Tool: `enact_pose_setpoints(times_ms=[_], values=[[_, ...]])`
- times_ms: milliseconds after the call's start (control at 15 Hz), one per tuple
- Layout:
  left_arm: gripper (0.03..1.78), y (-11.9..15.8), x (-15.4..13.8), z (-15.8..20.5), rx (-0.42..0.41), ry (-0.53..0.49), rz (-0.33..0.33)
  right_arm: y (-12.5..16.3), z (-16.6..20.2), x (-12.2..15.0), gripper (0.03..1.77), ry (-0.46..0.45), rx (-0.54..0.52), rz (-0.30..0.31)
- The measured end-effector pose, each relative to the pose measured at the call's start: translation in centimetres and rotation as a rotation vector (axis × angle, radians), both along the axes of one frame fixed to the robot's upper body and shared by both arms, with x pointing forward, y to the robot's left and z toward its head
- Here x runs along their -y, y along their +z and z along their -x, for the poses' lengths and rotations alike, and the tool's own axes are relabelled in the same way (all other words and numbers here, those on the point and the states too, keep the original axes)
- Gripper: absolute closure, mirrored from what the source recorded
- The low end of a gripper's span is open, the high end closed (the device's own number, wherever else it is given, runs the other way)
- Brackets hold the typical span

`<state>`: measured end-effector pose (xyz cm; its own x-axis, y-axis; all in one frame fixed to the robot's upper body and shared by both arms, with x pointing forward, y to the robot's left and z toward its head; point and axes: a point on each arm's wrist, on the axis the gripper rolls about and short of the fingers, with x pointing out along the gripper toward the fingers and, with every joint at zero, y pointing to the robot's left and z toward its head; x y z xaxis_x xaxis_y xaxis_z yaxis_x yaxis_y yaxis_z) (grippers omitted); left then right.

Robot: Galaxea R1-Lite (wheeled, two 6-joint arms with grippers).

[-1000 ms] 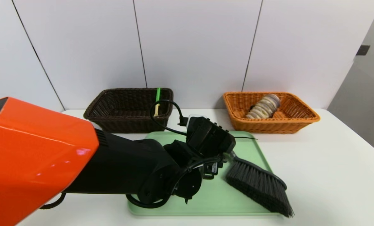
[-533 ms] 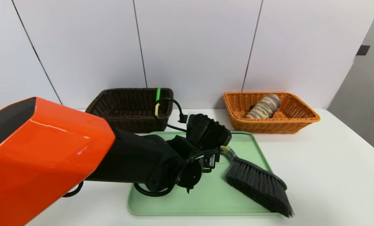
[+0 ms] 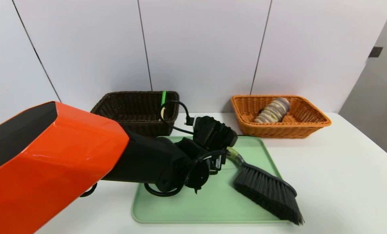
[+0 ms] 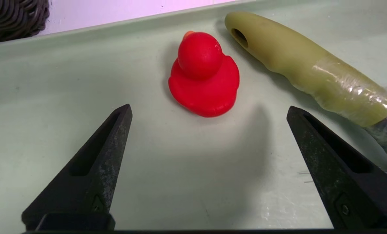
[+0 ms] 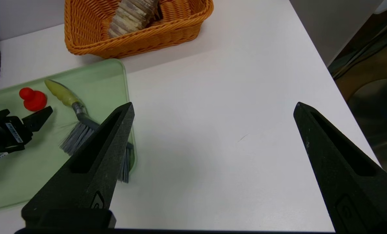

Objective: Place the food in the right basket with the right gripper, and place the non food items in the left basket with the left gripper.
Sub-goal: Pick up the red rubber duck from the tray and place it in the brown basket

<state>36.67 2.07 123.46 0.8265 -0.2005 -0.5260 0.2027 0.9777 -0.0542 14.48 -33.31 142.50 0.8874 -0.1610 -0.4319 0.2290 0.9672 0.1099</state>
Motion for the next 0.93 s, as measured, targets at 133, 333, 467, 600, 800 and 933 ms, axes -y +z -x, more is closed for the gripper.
enact_pose_setpoints(times_ms=[133, 333, 467, 600, 800, 933], values=[[0.12, -0.1, 0.0, -0.4, 0.003, 0.003, -0.002, 0.0, -0.1, 0.0, 0.10, 0.000, -0.002, 0.000], [0.12, -0.1, 0.3, -0.8, 0.007, 0.004, 0.001, 0.0, -0.2, 0.0, 0.10, 0.001, -0.005, 0.000], [0.12, -0.3, 0.5, -1.0, 0.007, 0.004, 0.000, 0.0, -0.3, -0.1, 0.10, 0.002, -0.007, -0.001], [0.12, -0.5, 0.6, -1.1, 0.006, 0.004, -0.002, -0.1, -0.3, -0.1, 0.10, 0.002, -0.010, -0.001], [0.12, -0.7, 0.5, -1.3, 0.005, 0.005, -0.010, 0.1, -0.5, -0.1, 0.10, 0.004, 0.006, -0.005], [0.12, -0.8, 0.5, -1.4, 0.003, 0.008, -0.012, 0.1, -0.7, -0.1, 0.10, 0.004, 0.007, -0.005]])
